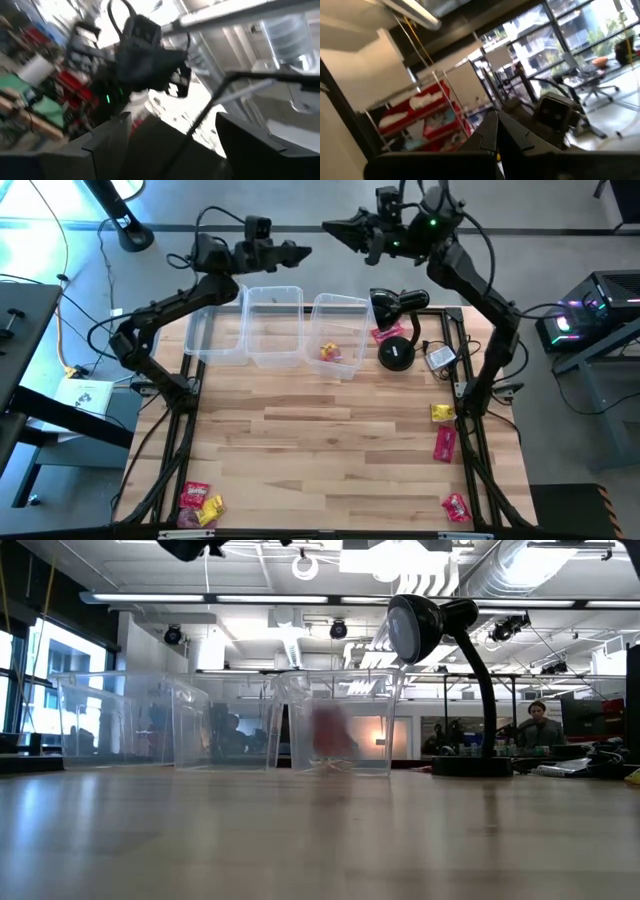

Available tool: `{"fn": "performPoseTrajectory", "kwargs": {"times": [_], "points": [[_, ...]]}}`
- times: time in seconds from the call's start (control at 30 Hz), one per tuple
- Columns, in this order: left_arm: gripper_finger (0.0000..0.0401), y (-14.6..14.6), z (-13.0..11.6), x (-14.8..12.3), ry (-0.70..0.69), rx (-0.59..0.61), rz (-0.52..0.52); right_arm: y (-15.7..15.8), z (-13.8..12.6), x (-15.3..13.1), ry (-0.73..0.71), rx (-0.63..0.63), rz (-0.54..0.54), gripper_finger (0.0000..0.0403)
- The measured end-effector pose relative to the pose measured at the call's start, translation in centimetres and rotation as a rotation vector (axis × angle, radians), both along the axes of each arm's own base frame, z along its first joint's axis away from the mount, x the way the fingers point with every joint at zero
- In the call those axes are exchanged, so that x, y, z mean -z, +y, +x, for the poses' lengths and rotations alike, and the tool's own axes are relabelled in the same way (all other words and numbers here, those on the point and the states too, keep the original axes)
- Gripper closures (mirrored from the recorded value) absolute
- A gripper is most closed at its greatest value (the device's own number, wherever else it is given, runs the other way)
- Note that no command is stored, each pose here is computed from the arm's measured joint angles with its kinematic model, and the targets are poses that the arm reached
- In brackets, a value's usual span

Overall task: Sort candy
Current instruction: Put the red candy wrapper into the middle transparent bin

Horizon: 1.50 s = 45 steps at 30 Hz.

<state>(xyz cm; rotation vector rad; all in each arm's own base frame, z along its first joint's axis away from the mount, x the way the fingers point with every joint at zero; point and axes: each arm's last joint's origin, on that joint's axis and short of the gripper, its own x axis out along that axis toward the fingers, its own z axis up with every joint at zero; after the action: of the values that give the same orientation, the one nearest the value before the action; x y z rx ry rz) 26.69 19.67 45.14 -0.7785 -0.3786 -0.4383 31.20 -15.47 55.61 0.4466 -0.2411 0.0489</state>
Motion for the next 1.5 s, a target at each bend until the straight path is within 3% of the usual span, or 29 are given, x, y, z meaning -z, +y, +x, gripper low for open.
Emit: {"fn": "performPoseTrajectory", "kwargs": {"times": [0.2, 0.4, 0.6, 0.8, 0.9, 1.03, 1.23, 1.33, 1.5], "points": [[0.0116, -0.1, -2.2, -1.2, 0.014, 0.032, 0.107, 0.0, -1.5, -1.1, 0.035, 0.044, -0.066, 0.0403], [0.0116, -0.1, -2.1, -0.8, 0.055, 0.059, 0.139, -0.4, -2.1, -0.6, 0.132, 0.074, -0.092, 0.0403], [0.0116, -0.3, -1.8, 2.2, 0.178, 0.207, 0.287, -1.8, -1.3, 2.9, 0.4, 0.101, -0.023, 0.0403], [0.0116, -1.2, -4.6, 6.1, 0.253, 0.185, 0.217, -4.0, -0.3, 5.4, 0.518, 0.156, 0.001, 0.0395], [0.0116, -2.2, -6.9, 7.4, 0.239, 0.087, 0.168, -4.7, 0.7, 6.7, 0.575, 0.153, -0.034, 0.0365], [0.0116, -3.8, -9.3, 8.0, 0.196, -0.025, 0.126, -3.8, 3.0, 9.0, 0.678, 0.069, -0.174, 0.0295], [0.0116, -5.4, -10.9, 7.4, 0.146, -0.081, 0.132, -2.1, 5.7, 13.7, 1.029, 0.087, -0.425, 0.0195], [0.0116, -5.6, -11.1, 7.3, 0.141, -0.086, 0.132, -1.7, 6.7, 15.6, 1.14, 0.077, -0.431, 0.0177], [0.0117, -5.5, -11.1, 7.4, 0.152, -0.089, 0.127, -1.6, 7.4, 18.7, 1.306, -0.017, -0.376, 0.018]]}}
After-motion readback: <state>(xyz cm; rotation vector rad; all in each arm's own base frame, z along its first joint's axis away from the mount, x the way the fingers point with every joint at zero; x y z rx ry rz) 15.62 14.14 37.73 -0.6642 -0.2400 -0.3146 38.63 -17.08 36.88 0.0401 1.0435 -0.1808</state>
